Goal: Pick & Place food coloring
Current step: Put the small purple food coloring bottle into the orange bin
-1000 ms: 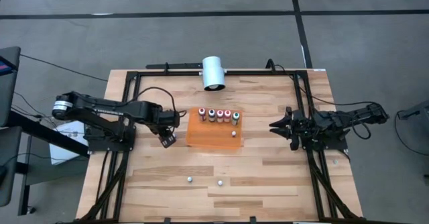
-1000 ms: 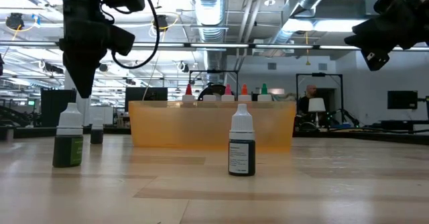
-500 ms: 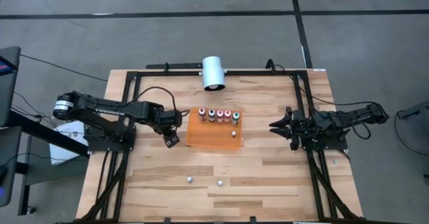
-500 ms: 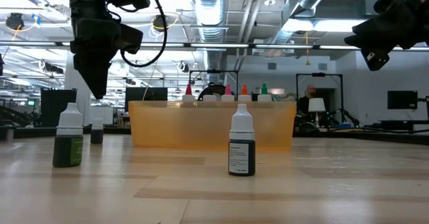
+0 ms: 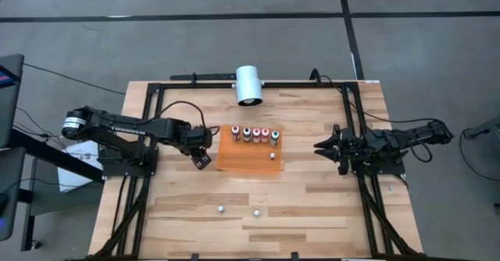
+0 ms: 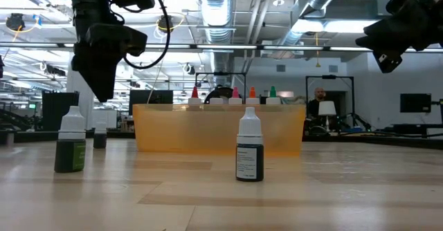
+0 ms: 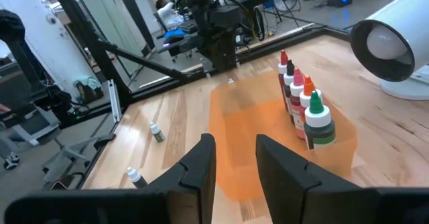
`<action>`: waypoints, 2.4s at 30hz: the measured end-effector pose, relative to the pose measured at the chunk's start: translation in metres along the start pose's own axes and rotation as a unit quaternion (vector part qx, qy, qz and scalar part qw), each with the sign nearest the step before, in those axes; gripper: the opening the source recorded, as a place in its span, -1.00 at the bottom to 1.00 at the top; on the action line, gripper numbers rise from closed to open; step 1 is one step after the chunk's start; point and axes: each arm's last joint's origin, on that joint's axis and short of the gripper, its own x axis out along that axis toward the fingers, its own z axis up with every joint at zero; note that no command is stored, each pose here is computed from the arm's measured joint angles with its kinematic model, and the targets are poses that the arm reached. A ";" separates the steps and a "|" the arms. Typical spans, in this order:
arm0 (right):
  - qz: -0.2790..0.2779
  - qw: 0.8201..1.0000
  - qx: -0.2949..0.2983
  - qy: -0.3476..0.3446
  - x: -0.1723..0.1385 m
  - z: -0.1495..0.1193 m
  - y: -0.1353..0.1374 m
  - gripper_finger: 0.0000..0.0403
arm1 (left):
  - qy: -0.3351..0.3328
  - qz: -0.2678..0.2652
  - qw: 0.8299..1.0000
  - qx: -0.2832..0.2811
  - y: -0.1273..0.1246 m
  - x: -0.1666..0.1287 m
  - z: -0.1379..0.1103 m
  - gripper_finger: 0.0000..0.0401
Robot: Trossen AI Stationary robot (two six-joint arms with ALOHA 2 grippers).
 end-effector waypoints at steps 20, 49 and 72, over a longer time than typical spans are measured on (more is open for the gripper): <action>-0.019 1.000 0.008 -0.008 0.000 0.001 -0.001 -0.53 | 0.047 0.047 0.996 -0.055 -0.006 0.032 0.002 -0.12; -0.022 1.000 0.007 -0.001 0.000 -0.001 -0.002 -0.53 | 0.100 0.061 0.992 -0.055 -0.013 0.065 0.003 -0.12; -0.022 1.000 0.015 0.000 0.000 -0.001 -0.002 -0.53 | 0.100 0.058 0.992 -0.053 -0.014 0.064 0.004 -0.69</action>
